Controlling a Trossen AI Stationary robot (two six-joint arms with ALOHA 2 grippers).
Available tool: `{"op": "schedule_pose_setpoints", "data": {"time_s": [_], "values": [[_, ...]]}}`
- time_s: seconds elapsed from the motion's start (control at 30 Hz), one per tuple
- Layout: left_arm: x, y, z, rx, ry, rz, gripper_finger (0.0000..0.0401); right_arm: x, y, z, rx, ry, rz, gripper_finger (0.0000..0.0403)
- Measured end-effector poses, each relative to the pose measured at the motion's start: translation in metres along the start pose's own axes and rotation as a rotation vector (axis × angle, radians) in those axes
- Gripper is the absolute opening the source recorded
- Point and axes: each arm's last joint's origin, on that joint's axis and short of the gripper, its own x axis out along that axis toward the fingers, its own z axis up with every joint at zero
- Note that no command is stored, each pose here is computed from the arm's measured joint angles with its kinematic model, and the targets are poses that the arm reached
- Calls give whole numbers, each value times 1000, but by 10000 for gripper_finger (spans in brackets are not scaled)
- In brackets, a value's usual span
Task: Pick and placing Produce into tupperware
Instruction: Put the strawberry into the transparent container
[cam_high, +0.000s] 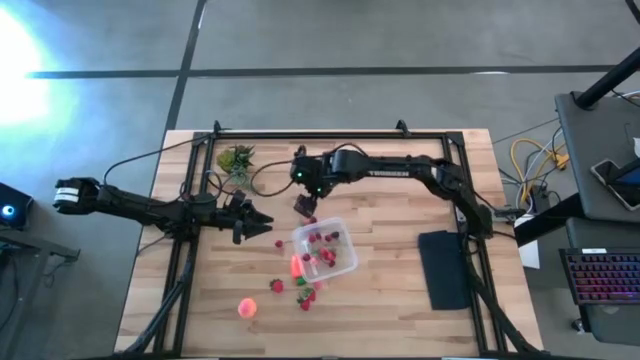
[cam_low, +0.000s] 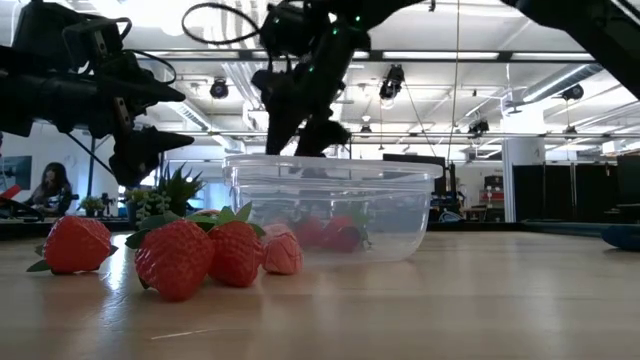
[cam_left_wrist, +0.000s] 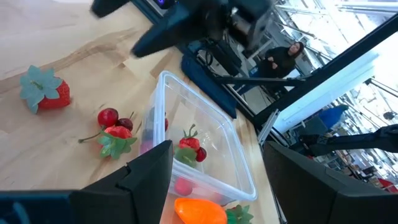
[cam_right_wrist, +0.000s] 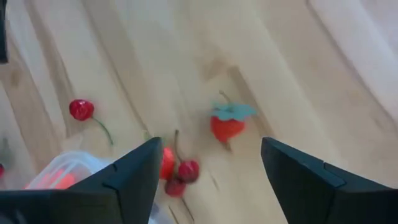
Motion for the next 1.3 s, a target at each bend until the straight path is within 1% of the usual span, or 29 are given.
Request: {"op": "schedule_pose_setpoints", "data": {"time_s": [0.07,0.17,0.37,0.47,0.63,0.77,0.97,1.13,1.3], "values": [[0,0,0,0,0,0,238,11,-1,1,-7,2,2,263],[0,0,0,-6,0,0,238,28,-3,-4,-25,45,-14,262],[0,0,0,-6,0,0,238,50,-9,-6,-63,46,-114,260],[0,0,0,-6,0,0,238,57,-10,-7,-107,55,-124,260],[0,0,0,-6,0,0,238,63,-10,-7,-158,50,-122,260],[0,0,0,-6,0,0,238,74,-12,-8,-159,43,-143,260],[0,1,-1,-7,6,6,238,87,-13,-12,-180,65,-145,251],[0,1,-1,-7,6,5,238,88,-14,-11,-174,54,-144,234],[0,1,-1,-6,7,7,238,89,-15,-11,-140,53,-149,205]]}}
